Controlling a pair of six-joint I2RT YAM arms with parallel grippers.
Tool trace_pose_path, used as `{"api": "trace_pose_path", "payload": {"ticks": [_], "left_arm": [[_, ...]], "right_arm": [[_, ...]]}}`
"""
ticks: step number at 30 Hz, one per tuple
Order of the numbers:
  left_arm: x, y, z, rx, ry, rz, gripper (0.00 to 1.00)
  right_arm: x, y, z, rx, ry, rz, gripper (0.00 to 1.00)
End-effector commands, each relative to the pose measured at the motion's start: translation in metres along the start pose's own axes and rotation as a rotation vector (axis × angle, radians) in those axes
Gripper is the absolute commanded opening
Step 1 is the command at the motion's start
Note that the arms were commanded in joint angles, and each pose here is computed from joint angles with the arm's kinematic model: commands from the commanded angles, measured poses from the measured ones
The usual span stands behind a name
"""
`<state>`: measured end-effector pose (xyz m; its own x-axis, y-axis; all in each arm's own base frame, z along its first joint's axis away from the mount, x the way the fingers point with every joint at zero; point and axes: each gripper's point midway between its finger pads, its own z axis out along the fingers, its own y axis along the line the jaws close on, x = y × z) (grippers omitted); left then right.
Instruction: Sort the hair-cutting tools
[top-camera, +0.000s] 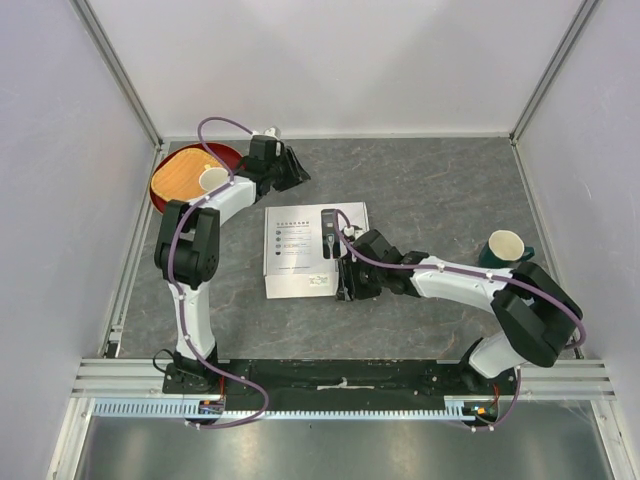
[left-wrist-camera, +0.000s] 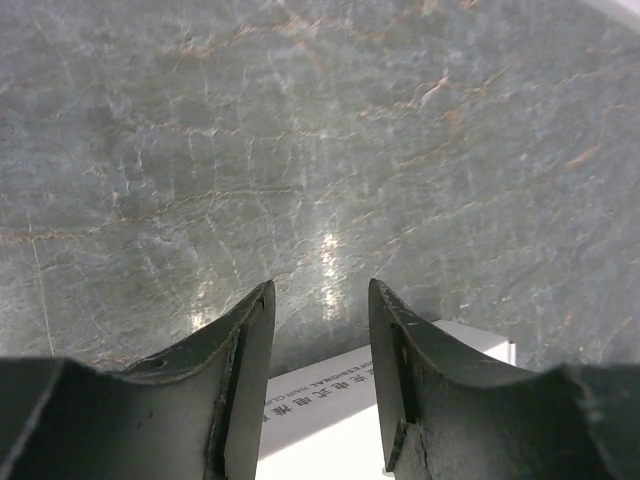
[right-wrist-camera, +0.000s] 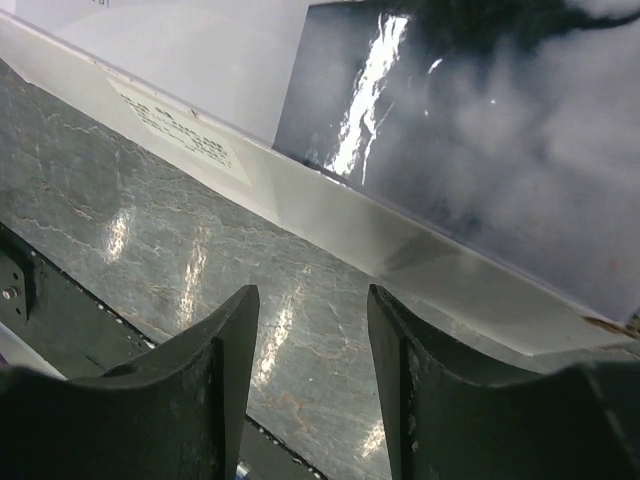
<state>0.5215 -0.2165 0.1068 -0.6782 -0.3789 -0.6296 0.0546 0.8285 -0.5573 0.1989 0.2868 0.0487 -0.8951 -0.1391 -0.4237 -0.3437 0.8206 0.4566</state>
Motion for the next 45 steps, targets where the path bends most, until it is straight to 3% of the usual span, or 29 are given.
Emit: {"api": "trace_pose_path", "payload": {"ticks": [1,9,19,27,35,40,45], "left_arm": [[0.03,0.009,0.003,-0.029,0.148,0.05,0.48],[0.101,0.008,-0.018,-0.031,0.385,0.176,0.4],[0.142,0.011,-0.071,0.006,0.426,0.076,0.35],[0.151,0.014,-0.118,-0.01,0.373,0.004,0.34],[0.17,0.024,-0.147,0.003,0.341,0.002,0.34],[0.183,0.025,-0.159,0.035,0.353,-0.016,0.33],[0.196,0.031,-0.172,0.074,0.294,-0.037,0.33]], "right_arm": [[-0.016,0.006,0.009,0.01,-0.06,-0.001,0.54],[-0.025,-0.026,0.019,0.191,-0.106,0.06,0.52],[-0.052,-0.058,0.015,0.359,-0.188,0.126,0.51],[-0.095,-0.051,0.016,0.281,-0.238,0.13,0.51],[-0.128,-0.002,0.022,-0.062,-0.248,0.144,0.52],[-0.128,-0.004,0.028,-0.068,-0.231,0.145,0.53],[-0.143,-0.038,0.019,-0.026,-0.26,0.202,0.54]]}}
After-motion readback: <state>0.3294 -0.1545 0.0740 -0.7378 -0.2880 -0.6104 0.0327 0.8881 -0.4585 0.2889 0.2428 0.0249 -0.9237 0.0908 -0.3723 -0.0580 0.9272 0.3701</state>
